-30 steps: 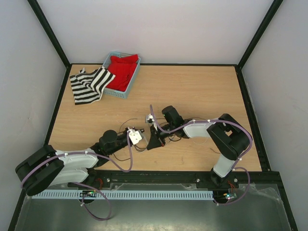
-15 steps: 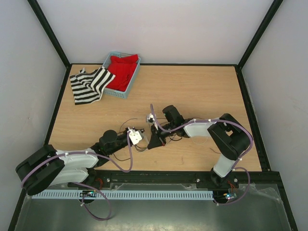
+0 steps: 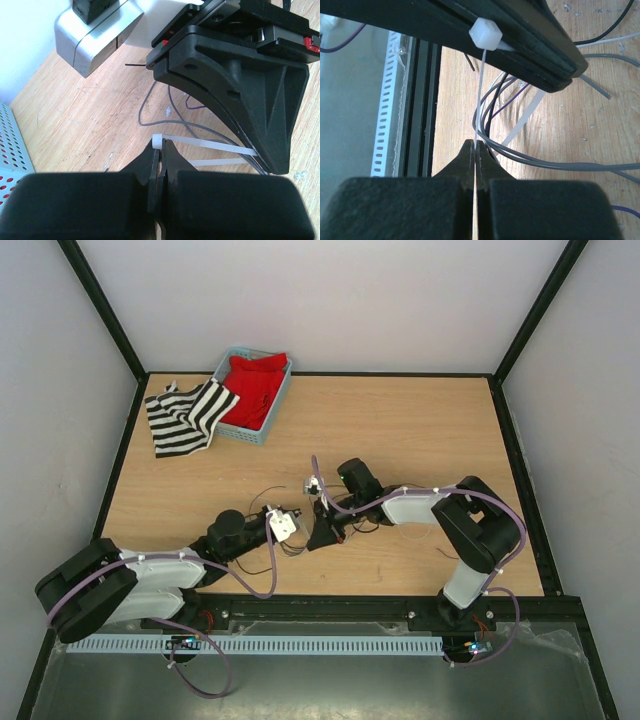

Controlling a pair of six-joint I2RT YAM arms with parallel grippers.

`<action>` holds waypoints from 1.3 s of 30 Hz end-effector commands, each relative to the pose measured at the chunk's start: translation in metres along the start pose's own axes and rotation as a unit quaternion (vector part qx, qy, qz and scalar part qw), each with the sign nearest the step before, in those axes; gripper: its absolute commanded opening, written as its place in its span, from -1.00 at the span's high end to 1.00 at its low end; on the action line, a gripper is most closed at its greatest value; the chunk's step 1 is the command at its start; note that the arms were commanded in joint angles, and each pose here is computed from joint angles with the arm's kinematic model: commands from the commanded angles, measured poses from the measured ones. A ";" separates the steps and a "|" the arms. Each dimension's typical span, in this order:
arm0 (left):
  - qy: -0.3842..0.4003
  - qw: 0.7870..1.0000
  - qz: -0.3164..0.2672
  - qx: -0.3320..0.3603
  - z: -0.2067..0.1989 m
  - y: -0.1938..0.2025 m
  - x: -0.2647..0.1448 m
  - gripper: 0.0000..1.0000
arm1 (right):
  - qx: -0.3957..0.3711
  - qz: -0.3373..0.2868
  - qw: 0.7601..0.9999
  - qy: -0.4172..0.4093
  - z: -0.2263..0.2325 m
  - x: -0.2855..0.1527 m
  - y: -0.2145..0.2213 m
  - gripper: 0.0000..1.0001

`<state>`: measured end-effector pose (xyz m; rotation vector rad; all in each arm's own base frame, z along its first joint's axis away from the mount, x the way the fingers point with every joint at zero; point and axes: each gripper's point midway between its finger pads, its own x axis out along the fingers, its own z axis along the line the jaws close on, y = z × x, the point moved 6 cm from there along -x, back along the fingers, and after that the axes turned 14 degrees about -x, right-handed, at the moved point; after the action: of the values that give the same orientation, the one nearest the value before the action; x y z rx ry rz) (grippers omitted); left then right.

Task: Zip-tie the wires
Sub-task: Tie the cable at the center of the board.

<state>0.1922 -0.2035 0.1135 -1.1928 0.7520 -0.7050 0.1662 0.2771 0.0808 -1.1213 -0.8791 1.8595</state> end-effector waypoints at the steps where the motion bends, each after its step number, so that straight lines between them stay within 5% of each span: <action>1: -0.011 0.999 -0.032 0.013 0.006 -0.014 0.003 1.00 | -0.004 -0.005 1.000 -0.016 0.003 -0.002 -0.008 1.00; 39: -0.006 0.999 -0.039 0.013 0.004 -0.018 0.003 1.00 | 0.015 0.003 1.000 -0.019 0.001 0.002 0.004 1.00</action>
<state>0.1922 -0.2036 0.1135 -1.1901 0.7519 -0.7070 0.1676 0.2783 0.0802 -1.1194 -0.8753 1.8627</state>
